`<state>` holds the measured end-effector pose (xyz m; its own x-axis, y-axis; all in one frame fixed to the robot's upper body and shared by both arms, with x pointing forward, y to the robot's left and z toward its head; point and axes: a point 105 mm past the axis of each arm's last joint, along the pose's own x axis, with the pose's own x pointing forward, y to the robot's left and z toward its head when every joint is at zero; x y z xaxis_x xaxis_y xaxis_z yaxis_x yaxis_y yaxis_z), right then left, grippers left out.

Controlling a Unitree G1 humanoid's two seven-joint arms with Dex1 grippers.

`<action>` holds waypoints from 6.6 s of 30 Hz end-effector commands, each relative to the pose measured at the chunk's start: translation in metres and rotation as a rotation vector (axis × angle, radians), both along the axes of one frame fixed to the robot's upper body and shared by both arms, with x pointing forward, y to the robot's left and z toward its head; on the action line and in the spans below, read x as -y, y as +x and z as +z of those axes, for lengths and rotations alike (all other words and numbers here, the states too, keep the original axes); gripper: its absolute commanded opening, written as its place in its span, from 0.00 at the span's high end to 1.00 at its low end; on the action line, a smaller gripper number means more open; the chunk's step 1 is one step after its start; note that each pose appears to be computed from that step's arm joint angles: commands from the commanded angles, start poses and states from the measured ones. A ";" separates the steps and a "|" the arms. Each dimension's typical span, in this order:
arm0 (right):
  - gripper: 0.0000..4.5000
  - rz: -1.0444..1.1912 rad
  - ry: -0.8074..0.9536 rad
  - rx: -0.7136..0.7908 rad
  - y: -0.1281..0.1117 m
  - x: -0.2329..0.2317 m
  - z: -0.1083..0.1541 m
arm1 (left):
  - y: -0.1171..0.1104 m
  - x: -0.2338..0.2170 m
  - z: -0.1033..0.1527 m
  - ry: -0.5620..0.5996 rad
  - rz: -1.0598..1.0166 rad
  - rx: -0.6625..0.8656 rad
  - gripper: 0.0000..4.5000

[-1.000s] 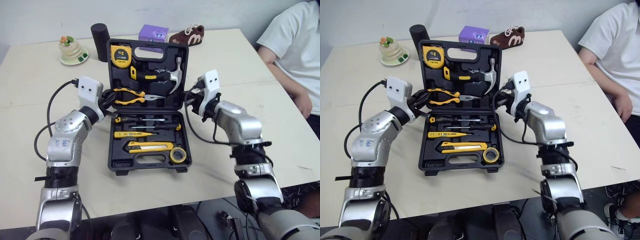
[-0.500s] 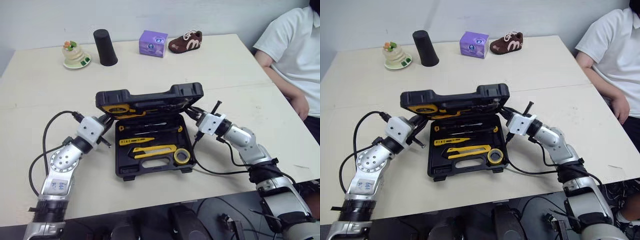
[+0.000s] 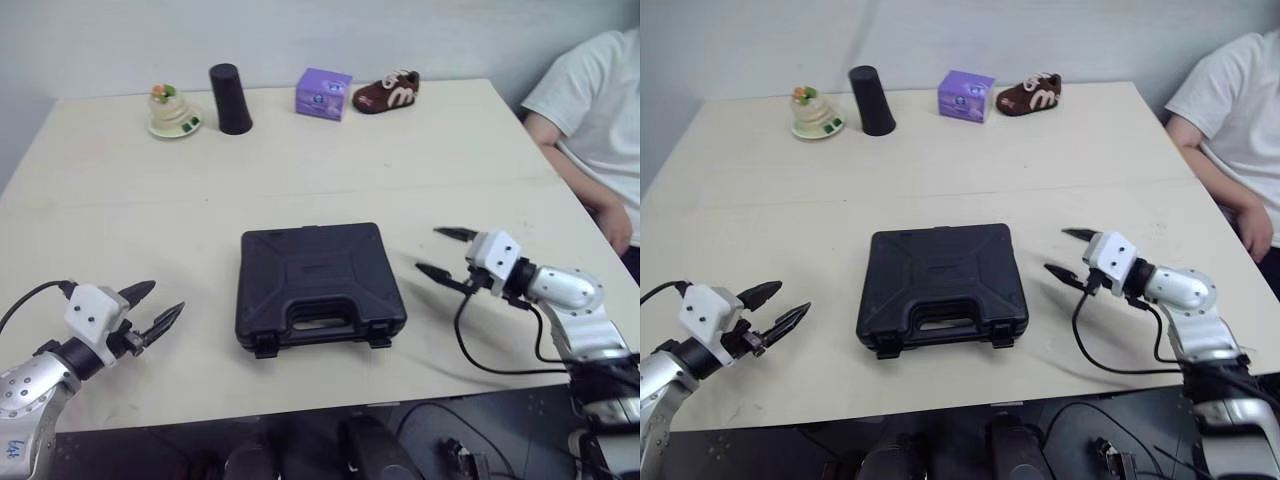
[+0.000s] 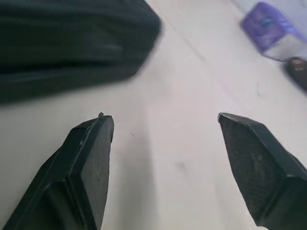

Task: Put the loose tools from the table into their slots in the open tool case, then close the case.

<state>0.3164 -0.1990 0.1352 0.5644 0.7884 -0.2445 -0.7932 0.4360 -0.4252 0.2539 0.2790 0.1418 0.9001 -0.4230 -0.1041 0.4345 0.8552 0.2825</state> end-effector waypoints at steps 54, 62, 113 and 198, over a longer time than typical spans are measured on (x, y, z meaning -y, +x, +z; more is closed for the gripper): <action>1.00 -0.054 -0.057 -0.036 0.005 0.000 -0.035 | 0.072 0.065 0.040 -0.220 -0.198 0.128 1.00; 1.00 -0.153 0.089 -0.016 -0.017 0.000 -0.018 | 0.060 0.158 0.078 -0.052 -0.598 0.095 1.00; 1.00 -0.152 0.285 -0.021 -0.009 -0.037 -0.001 | 0.101 0.285 -0.058 0.337 -0.784 -0.428 1.00; 1.00 0.429 0.154 -0.237 -0.094 -0.119 -0.028 | -0.006 0.189 -0.067 0.361 -0.916 -0.329 1.00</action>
<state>0.2209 -0.0823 0.0996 0.1216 0.9694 -0.2132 -0.9866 0.0946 -0.1327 0.2501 0.0688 0.1276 0.1632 -0.9114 -0.3778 0.9245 0.0075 0.3812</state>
